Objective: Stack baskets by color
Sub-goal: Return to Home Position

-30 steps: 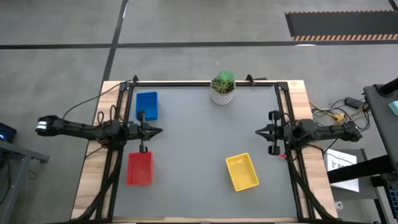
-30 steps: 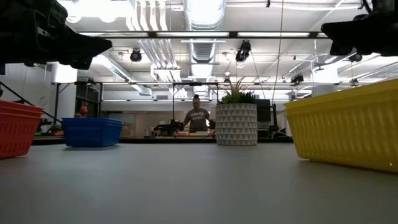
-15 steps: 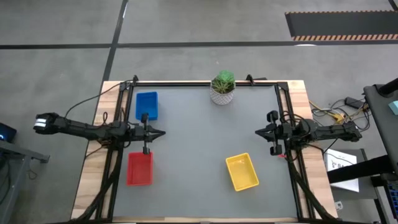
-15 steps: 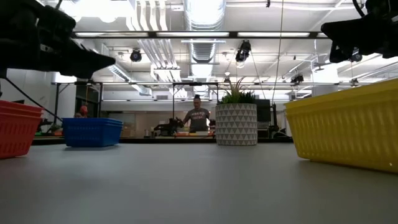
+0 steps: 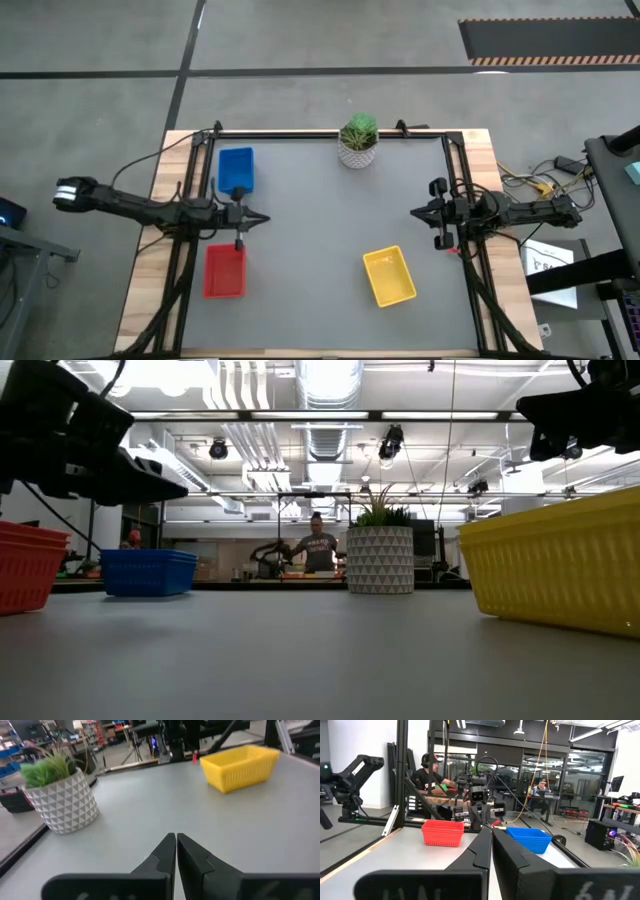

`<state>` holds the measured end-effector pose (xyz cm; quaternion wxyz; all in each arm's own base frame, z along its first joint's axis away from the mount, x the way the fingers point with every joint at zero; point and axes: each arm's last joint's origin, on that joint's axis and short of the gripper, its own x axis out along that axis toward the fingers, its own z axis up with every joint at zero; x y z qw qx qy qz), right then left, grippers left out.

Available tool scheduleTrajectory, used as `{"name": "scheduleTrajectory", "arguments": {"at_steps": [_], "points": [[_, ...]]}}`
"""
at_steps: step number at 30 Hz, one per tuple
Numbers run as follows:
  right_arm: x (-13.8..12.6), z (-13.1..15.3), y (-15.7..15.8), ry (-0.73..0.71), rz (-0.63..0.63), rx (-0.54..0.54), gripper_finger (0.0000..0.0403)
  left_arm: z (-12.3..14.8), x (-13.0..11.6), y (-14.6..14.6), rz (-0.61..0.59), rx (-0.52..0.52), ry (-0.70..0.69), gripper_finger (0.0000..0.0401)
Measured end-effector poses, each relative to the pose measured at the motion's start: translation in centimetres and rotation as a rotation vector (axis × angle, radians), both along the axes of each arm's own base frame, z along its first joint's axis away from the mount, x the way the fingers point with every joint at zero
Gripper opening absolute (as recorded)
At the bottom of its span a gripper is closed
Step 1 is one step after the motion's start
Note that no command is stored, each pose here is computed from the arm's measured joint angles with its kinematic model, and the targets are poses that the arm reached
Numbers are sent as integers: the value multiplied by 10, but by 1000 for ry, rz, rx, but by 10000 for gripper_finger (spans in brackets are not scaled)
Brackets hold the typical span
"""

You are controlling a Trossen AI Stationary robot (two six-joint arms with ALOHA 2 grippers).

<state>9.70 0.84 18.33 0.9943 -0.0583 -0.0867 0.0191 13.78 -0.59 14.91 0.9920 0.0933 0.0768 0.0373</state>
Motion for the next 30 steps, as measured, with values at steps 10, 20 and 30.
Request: {"name": "scheduleTrajectory", "arguments": {"at_steps": [10, 20, 30], "points": [[0, 0, 0, 1, 0, 0, 9, -14, 4, 0, 0, 9, 114, 0], [0, 0, 0, 1, -1, 0, 9, -26, 7, -1, -3, 16, 217, 0], [0, 0, 0, 1, -1, 0, 9, -37, 8, -1, -2, 22, 303, 0]]}}
